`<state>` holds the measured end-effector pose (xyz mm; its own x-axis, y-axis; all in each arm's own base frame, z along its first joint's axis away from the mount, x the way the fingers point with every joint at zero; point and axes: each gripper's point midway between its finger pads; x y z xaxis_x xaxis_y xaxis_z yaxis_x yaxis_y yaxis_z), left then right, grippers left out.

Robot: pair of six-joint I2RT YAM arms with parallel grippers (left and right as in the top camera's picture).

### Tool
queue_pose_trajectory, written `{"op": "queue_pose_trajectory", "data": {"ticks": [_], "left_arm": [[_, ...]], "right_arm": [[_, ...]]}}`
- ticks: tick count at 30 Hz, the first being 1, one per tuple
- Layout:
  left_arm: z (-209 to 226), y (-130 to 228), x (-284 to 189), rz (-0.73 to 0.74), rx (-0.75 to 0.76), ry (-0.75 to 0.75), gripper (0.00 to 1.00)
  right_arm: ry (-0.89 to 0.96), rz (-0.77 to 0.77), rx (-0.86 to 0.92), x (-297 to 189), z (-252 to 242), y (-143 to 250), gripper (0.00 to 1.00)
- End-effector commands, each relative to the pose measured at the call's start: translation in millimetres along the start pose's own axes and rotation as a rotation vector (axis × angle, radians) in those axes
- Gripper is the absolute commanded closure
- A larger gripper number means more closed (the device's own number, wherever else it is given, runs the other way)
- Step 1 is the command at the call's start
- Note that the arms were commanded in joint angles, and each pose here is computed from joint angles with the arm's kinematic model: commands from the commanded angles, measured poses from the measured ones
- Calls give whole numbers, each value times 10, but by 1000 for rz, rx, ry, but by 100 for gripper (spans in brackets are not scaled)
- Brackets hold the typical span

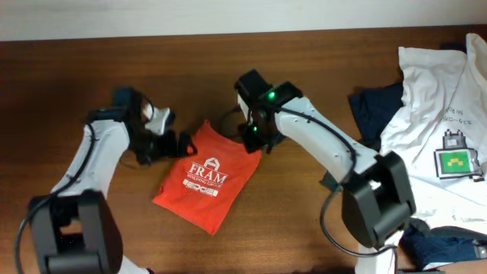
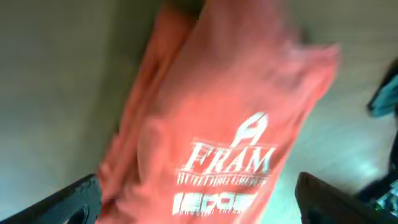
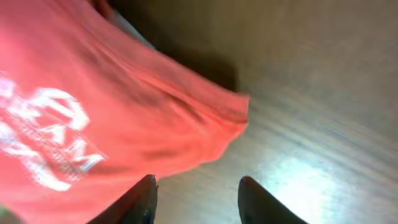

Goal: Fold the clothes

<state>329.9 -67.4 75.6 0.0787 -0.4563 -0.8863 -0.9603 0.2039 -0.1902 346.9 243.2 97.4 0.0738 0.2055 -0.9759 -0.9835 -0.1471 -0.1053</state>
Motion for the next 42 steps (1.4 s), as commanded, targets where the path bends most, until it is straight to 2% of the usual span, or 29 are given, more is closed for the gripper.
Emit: {"op": "queue_pose_trajectory", "data": {"ticks": [1,3,6,9,10,11,12,14,16,18,20,23,26,30,31,32,33,36,37,38,40,42], "left_arm": [[-32,-382,-152,-142,166,-12,1],[-13,-412,-7,-134,194,29,1],[27,-331,466,-69,223,174,1],[151,-249,760,-19,189,199,1],[136,-220,840,-7,177,228,5],[62,-179,910,9,165,275,37],[3,-144,929,25,160,296,54],[-103,-94,961,55,170,310,69],[-115,-119,979,50,188,300,99],[114,-307,837,-4,170,245,100],[753,-590,458,-79,41,63,100],[1702,-889,-429,-309,-130,-84,100],[2696,-667,-1025,-395,-244,-386,100],[3263,-705,-1498,-506,-253,-644,100],[3335,-667,-1547,-495,-268,-694,78],[3358,-651,-1567,-497,-272,-701,32],[3391,-637,-1605,-505,-277,-708,1],[3312,-765,-1971,-531,-279,-715,1],[2919,-1127,-2154,-594,-193,-607,1],[2717,-1294,-2138,-610,-146,-559,1],[2179,-1574,-1675,-529,-56,-466,1],[1830,-1547,-1133,-367,-27,-449,1]], "right_arm": [[-20,-106,5,-614,-10,-136,50],[-10,-103,32,-738,-111,-94,50],[24,-59,158,-859,-513,-16,50],[35,-36,195,-875,-645,20,50],[38,-32,200,-877,-664,25,50],[40,-33,200,-878,-668,24,50],[42,-34,200,-878,-672,23,50],[72,-44,200,-881,-726,11,49],[82,-44,201,-883,-742,16,50],[86,-45,200,-883,-750,15,49],[100,-49,201,-886,-775,11,49],[103,-50,201,-886,-780,10,49],[104,-47,202,-886,-781,17,49],[113,-21,205,-886,-796,83,49],[113,-18,206,-887,-797,90,49],[113,-18,206,-887,-797,90,49],[113,-18,206,-887,-797,90,49],[114,-16,206,-887,-799,95,49],[114,-17,206,-887,-799,94,49],[113,-19,205,-886,-797,87,49],[113,-18,205,-887,-797,90,48],[116,-12,206,-887,-802,106,48]]}}
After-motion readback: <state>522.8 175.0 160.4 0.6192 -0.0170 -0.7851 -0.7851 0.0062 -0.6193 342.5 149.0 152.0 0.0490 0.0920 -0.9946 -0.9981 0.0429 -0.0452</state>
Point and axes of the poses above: each gripper's point midway between its finger pads, its own x axis out along the fingers, its own z axis along the line the jaws close on, y = z × x, and after that the axes turned 12 degrees about x, right-handed
